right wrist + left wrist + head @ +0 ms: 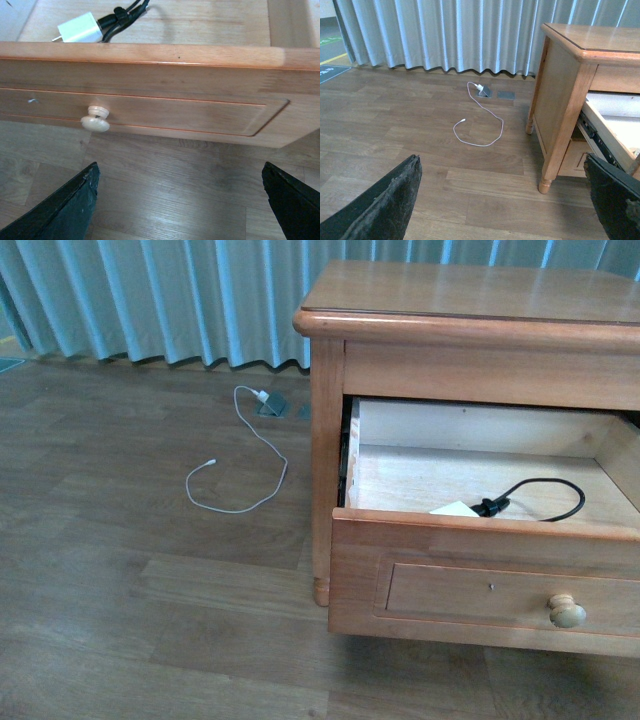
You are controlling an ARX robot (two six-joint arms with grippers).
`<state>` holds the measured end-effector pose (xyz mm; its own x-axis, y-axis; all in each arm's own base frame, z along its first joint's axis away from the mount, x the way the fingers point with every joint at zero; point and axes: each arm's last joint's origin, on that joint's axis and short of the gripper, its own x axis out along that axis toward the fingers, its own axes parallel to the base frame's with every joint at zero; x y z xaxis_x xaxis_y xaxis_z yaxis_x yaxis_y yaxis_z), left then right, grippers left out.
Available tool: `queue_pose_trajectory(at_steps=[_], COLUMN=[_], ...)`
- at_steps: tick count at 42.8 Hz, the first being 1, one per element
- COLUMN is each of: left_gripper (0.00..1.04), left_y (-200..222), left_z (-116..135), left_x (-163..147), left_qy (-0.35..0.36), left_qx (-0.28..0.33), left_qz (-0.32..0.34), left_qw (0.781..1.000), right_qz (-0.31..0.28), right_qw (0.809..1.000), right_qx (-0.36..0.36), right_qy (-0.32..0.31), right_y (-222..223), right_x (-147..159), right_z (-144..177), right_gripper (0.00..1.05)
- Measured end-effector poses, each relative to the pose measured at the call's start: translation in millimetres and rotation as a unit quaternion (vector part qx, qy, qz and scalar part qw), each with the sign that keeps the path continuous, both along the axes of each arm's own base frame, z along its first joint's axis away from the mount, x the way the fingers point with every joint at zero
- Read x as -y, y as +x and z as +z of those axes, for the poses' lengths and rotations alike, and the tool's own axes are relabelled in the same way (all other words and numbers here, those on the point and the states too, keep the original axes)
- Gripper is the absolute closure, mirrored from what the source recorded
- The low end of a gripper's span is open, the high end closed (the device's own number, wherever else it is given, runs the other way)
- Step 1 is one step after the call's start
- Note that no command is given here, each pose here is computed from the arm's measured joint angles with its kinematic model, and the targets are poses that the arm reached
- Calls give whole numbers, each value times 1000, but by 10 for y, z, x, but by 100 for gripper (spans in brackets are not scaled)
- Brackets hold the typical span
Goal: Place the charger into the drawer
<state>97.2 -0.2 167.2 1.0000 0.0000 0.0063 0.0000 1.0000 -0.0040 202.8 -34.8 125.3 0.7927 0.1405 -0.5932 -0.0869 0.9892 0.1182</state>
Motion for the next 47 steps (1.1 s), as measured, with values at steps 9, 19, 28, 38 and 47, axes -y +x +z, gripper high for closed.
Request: queue_pose_trajectory(at_steps=[9, 19, 28, 38, 47], left_gripper=[6, 6, 6, 6, 6], left_y=[0, 0, 0, 0, 0], left_z=[0, 0, 0, 0, 0], left_x=[0, 0, 0, 0, 0], left_qy=[0, 0, 0, 0, 0], left_qx=[0, 0, 0, 0, 0], left_qz=[0, 0, 0, 0, 0], left_qw=[1000, 1000, 1000, 1000, 1000], right_qz=[15, 9, 10, 4, -3], right_qw=[999, 999, 999, 997, 994], right_qx=[-30, -23, 19, 63, 103], right_qy=[-25, -46, -48, -38, -44], right_y=[395, 896, 1350, 1723, 2087], right_x=[-141, -352, -495, -635, -752], right_z=[-278, -520, -550, -492, -445], right_gripper=[8, 8, 8, 8, 8])
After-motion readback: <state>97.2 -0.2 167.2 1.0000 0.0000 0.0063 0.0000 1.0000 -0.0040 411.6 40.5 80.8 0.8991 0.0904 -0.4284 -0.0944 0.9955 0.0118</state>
